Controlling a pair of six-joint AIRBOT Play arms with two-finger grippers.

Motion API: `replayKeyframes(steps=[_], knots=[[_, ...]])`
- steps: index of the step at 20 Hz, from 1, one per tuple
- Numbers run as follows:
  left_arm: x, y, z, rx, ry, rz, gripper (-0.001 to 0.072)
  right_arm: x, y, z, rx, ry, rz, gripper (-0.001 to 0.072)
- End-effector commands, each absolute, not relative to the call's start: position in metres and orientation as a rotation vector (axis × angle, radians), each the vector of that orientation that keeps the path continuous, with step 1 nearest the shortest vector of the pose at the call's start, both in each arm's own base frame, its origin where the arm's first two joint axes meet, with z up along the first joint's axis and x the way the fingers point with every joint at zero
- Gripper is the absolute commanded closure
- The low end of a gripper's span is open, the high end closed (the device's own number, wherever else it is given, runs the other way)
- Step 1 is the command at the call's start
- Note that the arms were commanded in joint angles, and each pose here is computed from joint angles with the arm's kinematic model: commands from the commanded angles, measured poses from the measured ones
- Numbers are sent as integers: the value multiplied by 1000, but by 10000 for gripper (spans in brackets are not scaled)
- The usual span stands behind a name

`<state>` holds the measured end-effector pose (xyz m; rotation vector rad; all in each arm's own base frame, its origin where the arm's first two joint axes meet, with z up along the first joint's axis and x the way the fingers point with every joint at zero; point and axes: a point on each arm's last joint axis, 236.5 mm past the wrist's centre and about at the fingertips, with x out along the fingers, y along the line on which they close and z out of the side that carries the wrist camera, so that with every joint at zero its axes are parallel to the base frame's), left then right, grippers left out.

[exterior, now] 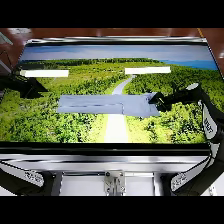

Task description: Fold the shirts.

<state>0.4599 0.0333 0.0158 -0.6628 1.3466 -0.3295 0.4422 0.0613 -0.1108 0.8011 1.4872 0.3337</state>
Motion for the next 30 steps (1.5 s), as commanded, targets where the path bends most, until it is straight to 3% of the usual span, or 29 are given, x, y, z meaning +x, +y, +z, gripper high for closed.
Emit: replayKeyframes(steps=[1,2,3,4,7,9,10,11,14,21,25,30], knots=[[461,19,23,-647,1342,-365,210,447,78,-122,845,1483,363,136],[461,15,24,-644,1343,-372,210,450,78,-121,841,1470,363,299],[461,11,24,-636,1346,-381,210,453,79,-119,853,1458,368,538],[461,5,24,-628,1349,-390,214,455,78,-114,865,1443,373,641],[465,-17,26,-605,1349,-427,476,462,69,-87,847,1383,380,644],[479,-52,34,-616,1297,-491,536,462,62,-61,818,1342,385,644],[486,-75,37,-617,1272,-524,626,460,62,-46,797,1328,399,644],[494,-101,37,-607,1247,-555,665,457,62,-32,774,1316,409,644],[497,-190,21,-542,1239,-647,665,447,60,4,715,1284,414,644],[443,-374,-24,-520,1294,-856,666,420,70,75,665,1223,460,644],[416,-428,-31,-517,1294,-879,666,407,74,104,633,1180,482,644],[404,-440,-60,-530,1357,-850,667,390,80,131,599,1153,508,643]])
